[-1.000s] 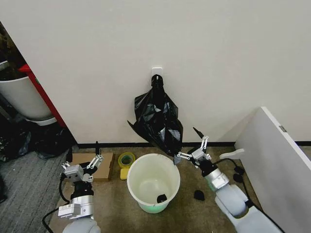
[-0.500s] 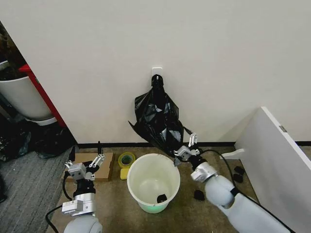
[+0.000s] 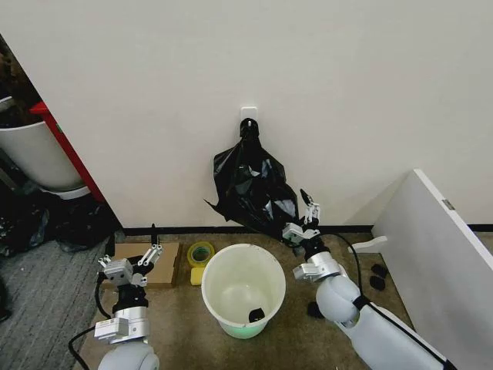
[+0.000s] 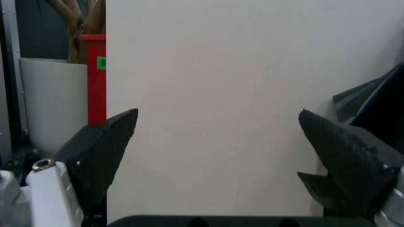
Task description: Place the garbage bag over the trash bin.
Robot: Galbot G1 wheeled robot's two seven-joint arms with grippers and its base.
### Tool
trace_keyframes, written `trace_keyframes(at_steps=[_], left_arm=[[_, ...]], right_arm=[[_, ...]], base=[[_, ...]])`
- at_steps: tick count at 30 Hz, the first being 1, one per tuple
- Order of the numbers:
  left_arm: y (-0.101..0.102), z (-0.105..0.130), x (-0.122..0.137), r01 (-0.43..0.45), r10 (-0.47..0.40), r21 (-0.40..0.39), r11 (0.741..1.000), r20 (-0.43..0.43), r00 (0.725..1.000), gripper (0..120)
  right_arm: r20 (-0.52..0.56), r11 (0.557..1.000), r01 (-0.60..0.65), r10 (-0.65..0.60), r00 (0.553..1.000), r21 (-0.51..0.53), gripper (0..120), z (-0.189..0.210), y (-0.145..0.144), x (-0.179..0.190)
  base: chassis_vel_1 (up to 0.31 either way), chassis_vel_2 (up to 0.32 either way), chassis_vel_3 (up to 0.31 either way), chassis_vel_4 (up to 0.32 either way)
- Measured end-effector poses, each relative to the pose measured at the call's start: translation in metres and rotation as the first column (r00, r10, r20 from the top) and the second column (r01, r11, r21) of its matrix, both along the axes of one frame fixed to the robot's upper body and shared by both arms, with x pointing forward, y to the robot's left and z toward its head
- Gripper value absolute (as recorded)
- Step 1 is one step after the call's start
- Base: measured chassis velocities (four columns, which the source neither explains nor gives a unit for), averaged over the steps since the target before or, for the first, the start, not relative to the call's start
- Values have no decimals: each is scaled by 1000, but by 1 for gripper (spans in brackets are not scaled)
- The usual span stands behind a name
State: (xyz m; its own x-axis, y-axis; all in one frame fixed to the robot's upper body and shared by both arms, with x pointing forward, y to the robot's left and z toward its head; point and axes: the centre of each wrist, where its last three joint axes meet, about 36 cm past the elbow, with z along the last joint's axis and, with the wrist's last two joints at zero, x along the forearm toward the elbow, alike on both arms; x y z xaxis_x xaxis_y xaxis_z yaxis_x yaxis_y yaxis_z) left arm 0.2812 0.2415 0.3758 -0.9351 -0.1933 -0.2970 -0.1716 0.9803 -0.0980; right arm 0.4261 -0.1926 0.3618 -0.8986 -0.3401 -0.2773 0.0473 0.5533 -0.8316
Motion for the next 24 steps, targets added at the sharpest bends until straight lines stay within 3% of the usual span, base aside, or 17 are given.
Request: trace_keyframes(at_steps=[9, 12, 16, 17, 18, 20, 23, 24], left_arm=[[2, 1, -3, 2, -2, 8, 1000, 0, 1000, 100], [3, 1, -4, 1, -1, 8, 1000, -1, 1000, 100], [5, -1, -3, -2, 2, 10, 1000, -2, 1000, 100], [5, -1, -3, -2, 2, 10, 1000, -2, 1000, 100], [5, -2, -3, -2, 2, 11, 1000, -2, 1000, 100], [7, 0, 1, 4, -4, 3, 1000, 7, 1000, 100], [10, 8, 8, 48, -47, -25, 999, 37, 998, 100], [10, 8, 8, 48, -47, -25, 999, 37, 998, 100]], right_arm=[[26, 995, -38, 36, 999, 88, 36, 6, 12, 12], [18, 993, -36, 35, 999, 113, 29, 6, 13, 13], [-34, 959, -68, 80, 996, 276, 12, 12, 19, 9], [-34, 959, -68, 80, 996, 276, 12, 12, 19, 9], [-55, 942, -71, 94, 994, 327, 7, 14, 21, 7], [-123, 860, -66, 148, 981, 507, 0, 24, 33, -3], [-180, 728, -43, 226, 958, 684, 0, 39, 47, -15], [-180, 728, -43, 226, 958, 684, 0, 39, 47, -15]], base=[[0, 0, 0, 0], [0, 0, 0, 0], [0, 0, 0, 0], [0, 0, 0, 0], [0, 0, 0, 0], [0, 0, 0, 0], [0, 0, 0, 0], [0, 0, 0, 0]])
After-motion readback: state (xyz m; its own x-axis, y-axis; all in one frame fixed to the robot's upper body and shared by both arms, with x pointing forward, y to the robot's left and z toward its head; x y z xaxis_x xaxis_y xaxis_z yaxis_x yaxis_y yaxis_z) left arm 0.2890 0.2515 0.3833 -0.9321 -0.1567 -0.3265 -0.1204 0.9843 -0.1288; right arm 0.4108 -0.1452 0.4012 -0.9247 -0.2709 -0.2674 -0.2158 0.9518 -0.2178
